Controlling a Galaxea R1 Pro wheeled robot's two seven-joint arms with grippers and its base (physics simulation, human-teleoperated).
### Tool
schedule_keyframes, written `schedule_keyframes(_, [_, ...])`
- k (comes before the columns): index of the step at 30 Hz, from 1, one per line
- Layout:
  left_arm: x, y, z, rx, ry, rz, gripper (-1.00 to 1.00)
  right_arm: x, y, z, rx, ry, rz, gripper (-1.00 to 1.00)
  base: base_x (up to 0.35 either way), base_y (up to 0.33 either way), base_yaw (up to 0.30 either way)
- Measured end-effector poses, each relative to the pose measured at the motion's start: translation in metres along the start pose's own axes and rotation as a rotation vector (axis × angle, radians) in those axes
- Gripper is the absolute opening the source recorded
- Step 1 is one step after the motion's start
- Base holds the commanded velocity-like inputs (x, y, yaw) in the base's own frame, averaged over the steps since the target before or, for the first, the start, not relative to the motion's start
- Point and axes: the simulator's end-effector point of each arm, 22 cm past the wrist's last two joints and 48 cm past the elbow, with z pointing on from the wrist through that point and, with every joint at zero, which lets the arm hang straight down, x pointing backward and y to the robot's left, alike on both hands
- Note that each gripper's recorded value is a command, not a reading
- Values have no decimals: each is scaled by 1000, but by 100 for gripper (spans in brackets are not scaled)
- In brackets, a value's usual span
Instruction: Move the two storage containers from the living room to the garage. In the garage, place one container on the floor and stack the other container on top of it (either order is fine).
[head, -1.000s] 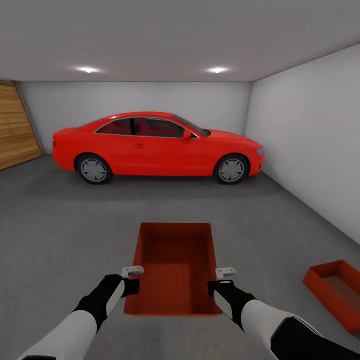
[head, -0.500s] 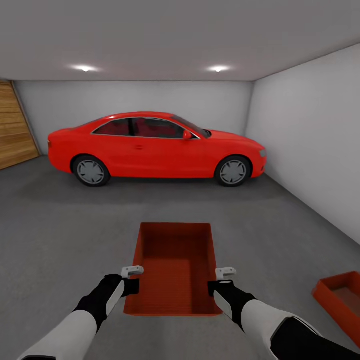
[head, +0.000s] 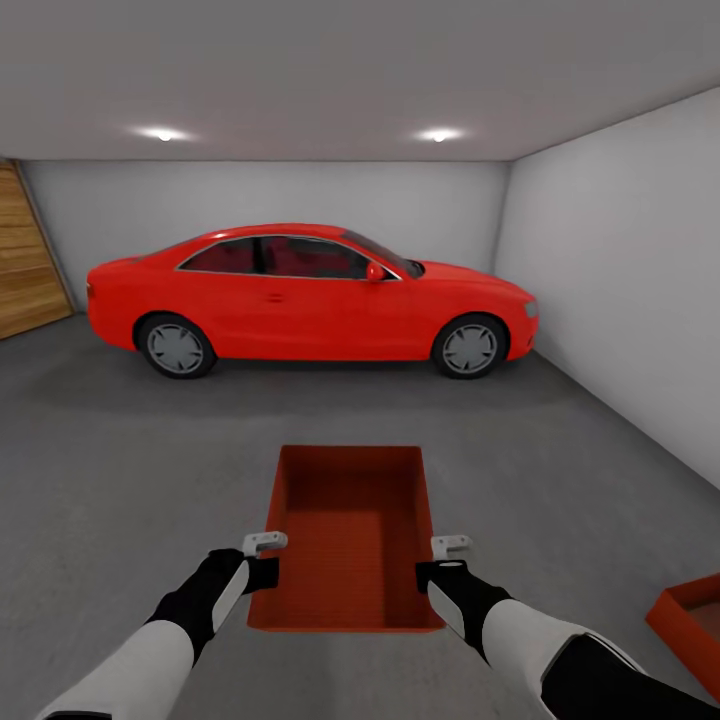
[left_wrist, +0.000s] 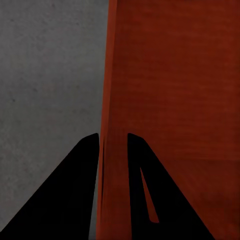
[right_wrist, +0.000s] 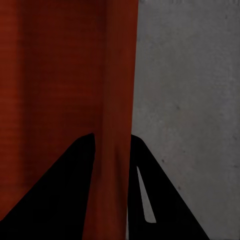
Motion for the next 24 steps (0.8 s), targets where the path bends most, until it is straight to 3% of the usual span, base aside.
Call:
schedule_keyframes(15, [0, 0, 0, 0, 0, 0, -100, 0, 0, 0, 0, 0, 0, -100, 322, 0, 0])
schedule_keyframes(24, [0, 0, 0, -1, 0, 1, -100, 0, 0, 0, 1, 0, 0, -100, 322, 0, -240])
